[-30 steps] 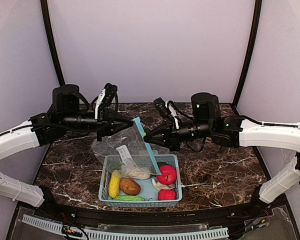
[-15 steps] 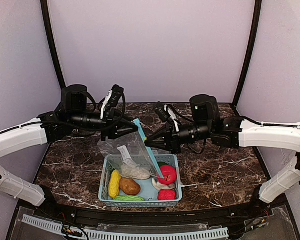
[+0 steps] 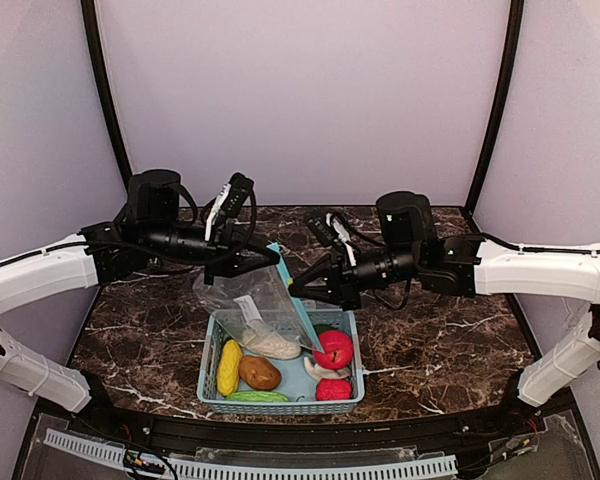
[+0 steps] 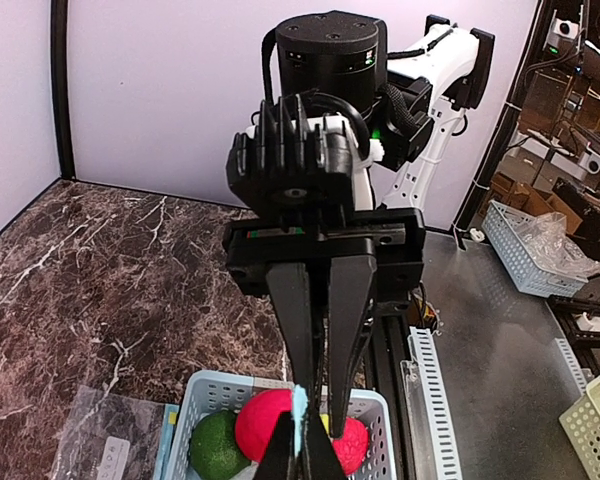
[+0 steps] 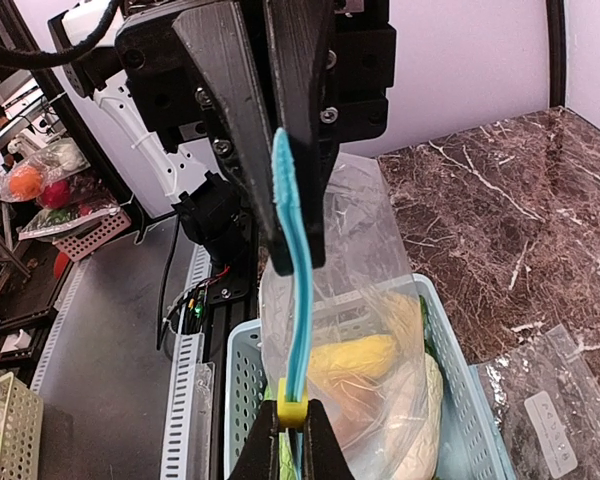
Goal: Place the food in the zip-top bag and seal the zipper
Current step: Hold the zipper food storage bag, then unzip the zipper from the zipper food storage bag, then pass from the left arm to the right
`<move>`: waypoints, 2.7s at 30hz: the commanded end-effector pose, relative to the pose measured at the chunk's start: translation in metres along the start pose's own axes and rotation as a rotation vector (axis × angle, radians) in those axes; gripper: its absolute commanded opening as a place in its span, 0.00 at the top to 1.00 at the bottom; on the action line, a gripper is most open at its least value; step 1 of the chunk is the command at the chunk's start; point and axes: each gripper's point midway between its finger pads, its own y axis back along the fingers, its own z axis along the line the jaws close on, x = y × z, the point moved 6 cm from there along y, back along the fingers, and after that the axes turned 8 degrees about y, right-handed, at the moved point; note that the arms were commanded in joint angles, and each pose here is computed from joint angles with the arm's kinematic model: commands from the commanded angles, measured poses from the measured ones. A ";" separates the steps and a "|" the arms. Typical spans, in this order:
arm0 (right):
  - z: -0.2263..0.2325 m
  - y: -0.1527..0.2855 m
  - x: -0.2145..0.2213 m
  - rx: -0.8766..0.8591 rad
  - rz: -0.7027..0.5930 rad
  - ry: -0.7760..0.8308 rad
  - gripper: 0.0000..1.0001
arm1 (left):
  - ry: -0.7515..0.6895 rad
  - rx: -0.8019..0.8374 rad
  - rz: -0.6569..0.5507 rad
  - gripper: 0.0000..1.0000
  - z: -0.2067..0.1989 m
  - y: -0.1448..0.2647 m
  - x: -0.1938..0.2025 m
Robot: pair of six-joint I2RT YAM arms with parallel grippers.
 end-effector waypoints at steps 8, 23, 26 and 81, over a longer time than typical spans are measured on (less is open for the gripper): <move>-0.002 -0.005 0.007 0.003 0.017 -0.018 1.00 | -0.058 -0.047 -0.074 0.99 -0.010 0.014 -0.019; -0.006 -0.009 0.032 0.016 0.071 -0.085 1.00 | -0.051 -0.106 -0.150 0.99 -0.005 0.038 -0.036; -0.006 -0.010 0.037 0.015 0.082 -0.097 1.00 | -0.055 -0.116 -0.162 0.99 -0.004 0.043 -0.039; 0.003 0.035 0.012 0.233 -0.041 -0.059 0.34 | 0.032 0.190 -0.017 0.99 -0.011 0.013 -0.018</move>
